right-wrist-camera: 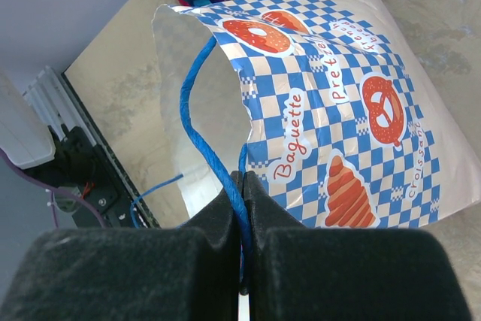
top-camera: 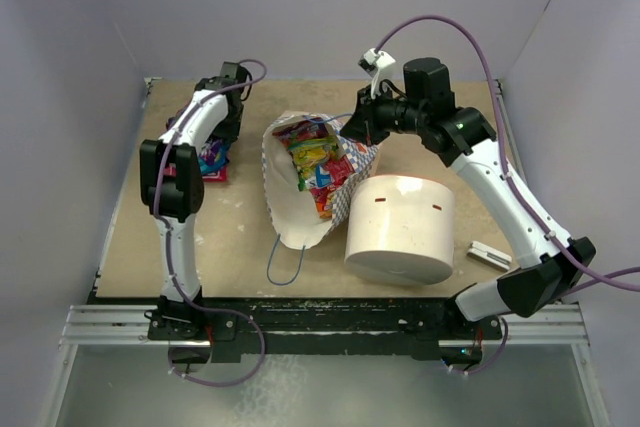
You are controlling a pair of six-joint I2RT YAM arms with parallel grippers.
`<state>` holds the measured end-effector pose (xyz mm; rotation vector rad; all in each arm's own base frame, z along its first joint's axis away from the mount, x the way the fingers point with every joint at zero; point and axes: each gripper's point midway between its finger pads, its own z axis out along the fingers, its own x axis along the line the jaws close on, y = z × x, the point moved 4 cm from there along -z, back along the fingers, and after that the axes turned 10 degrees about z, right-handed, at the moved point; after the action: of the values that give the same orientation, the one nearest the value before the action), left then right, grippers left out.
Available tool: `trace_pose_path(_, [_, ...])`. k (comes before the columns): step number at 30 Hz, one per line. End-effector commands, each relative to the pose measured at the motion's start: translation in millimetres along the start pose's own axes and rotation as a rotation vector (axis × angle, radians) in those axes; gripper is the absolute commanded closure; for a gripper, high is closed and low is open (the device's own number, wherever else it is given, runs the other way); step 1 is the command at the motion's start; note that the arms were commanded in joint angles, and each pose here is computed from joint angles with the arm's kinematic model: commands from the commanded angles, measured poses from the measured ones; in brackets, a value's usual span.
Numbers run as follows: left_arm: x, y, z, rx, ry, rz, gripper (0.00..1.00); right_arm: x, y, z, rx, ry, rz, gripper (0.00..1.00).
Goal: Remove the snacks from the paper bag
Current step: Place the snack at the center of the board.
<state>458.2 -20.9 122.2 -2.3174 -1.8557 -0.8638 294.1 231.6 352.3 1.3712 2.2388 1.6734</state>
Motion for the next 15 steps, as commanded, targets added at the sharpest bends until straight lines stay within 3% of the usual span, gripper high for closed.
trace_pose_path(1, [26.1, 27.6, -63.4, -0.197, -0.037, -0.130, 0.46, 13.8, 4.8, -9.2, -0.026, 0.053, 0.002, 1.00])
trace_pose_path(9, [37.3, 9.7, -139.9, -0.298, -0.165, -0.269, 0.33, 16.9, 9.1, -11.1, -0.040, 0.055, 0.024, 1.00])
trace_pose_path(15, [6.3, -33.0, -206.6, -0.424, -0.518, -0.423, 0.33, 16.5, 6.9, -12.6, -0.037, 0.045, 0.045, 1.00])
